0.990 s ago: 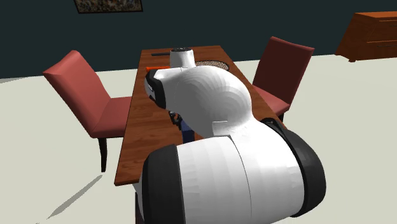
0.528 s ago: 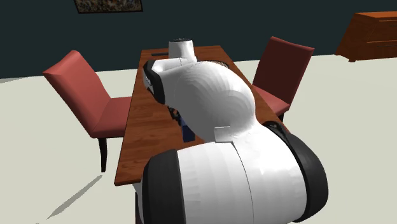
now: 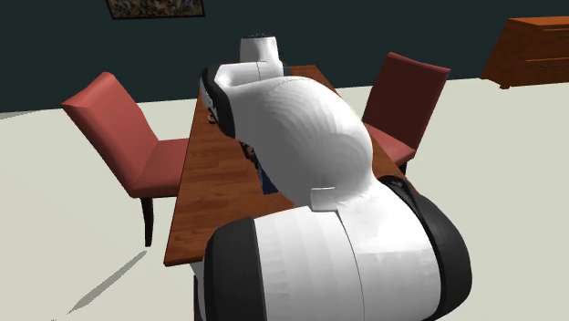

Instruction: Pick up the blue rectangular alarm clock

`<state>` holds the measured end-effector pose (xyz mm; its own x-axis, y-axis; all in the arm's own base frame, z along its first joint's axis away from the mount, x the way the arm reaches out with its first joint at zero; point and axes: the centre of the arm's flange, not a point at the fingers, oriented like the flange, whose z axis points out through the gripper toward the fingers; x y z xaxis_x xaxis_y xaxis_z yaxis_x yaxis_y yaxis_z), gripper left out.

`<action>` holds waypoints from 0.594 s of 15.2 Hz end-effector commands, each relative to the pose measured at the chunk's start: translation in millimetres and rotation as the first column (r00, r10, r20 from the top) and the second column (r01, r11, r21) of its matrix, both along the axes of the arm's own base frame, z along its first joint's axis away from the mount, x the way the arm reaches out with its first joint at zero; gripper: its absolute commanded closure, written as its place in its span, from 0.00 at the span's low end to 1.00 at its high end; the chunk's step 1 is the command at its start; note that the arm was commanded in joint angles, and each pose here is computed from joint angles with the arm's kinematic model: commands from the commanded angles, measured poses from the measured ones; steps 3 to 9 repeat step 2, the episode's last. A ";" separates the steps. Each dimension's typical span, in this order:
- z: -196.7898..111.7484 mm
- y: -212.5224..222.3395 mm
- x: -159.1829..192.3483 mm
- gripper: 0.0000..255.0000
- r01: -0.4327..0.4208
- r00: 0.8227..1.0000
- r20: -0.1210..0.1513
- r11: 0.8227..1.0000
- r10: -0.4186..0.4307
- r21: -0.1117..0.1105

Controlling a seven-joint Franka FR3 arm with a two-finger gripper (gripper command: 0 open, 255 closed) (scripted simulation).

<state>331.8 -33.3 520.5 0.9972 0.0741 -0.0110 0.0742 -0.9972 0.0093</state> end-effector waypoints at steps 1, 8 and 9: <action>6.2 -0.2 0.8 1.00 0.000 1.000 0.000 1.000 0.000 0.000; 6.2 -0.2 0.8 1.00 0.000 1.000 0.000 1.000 0.000 0.000; 6.2 -0.2 0.8 1.00 0.000 1.000 0.000 1.000 0.000 0.000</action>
